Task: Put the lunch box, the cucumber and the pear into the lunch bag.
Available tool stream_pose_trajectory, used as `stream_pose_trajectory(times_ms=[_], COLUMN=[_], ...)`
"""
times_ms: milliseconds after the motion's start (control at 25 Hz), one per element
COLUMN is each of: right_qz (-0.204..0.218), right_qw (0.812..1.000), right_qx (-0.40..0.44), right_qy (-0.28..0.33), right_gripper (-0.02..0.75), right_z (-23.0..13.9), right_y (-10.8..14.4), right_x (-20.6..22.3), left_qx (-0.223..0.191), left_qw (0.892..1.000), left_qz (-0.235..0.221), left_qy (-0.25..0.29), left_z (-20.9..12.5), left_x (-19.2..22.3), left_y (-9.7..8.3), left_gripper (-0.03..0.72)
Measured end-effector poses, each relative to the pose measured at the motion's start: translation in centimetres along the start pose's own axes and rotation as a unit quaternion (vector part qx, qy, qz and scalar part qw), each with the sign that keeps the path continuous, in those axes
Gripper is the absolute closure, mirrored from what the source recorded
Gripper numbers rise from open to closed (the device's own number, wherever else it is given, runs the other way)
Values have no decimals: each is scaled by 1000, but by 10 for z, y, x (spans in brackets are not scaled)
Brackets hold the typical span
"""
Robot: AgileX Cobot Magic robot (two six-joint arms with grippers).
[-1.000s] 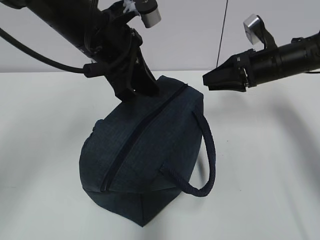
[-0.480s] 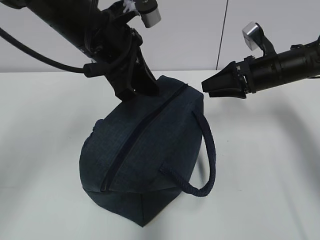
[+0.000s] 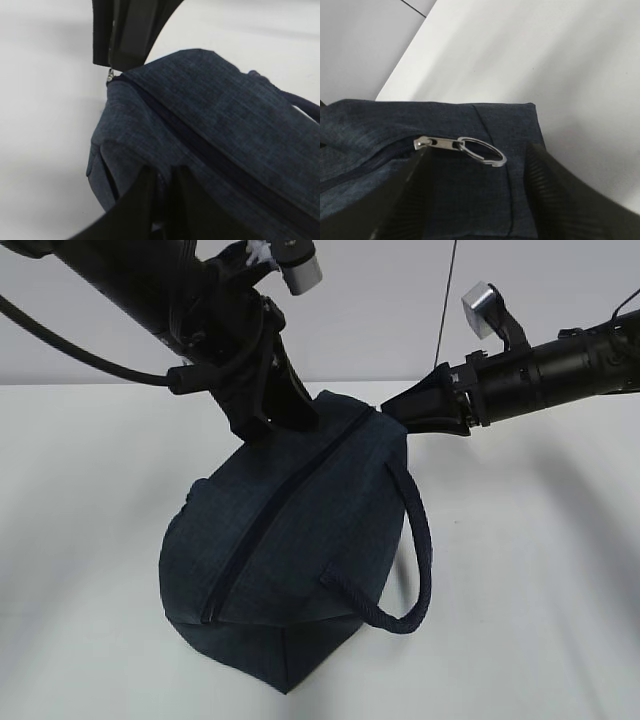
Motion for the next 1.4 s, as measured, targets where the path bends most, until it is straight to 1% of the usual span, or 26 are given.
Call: stream_pose_trajectory(times_ms=[360,600,1000,1080,1240,1400], right_qz=[0,-1,6,6,6,0], right_qw=[1000,1000,1000,1000,1000,1000], right_qx=[5,5,-4,-5,-7,-13], right_qy=[-16,-15,-8,-6,0,9], right_gripper=[288,325,328,346,419,440], right_z=[4,4,4,3,2,-2], right_y=[0,0,4,4,4,1], right_x=[0,0,6,6,7,2], left_qx=[0,-1,-1,-1,-1,-1], left_qw=[1000,1000,1000,1000,1000,1000], left_qz=[0,-1,0,0,0,0], left_qy=[0,-1,-1,-1,-1,-1], left_z=[0,0,0,0,0,0], left_x=[0,0,0,0,0,0], left_y=[0,0,0,0,0,0], left_gripper=[655,655,655,655,655,655])
Point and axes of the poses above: a point on each arm's last joint axis where the gripper is mounted, x pointing out along that axis toward the gripper, y along the wrist's bending axis when the last joint is at zero, z = x × y, the point moved 4 cm from there along x, pointing out along that axis toward the gripper, and after that the axes turned 14 degrees about -x, right-handed, at the moved point
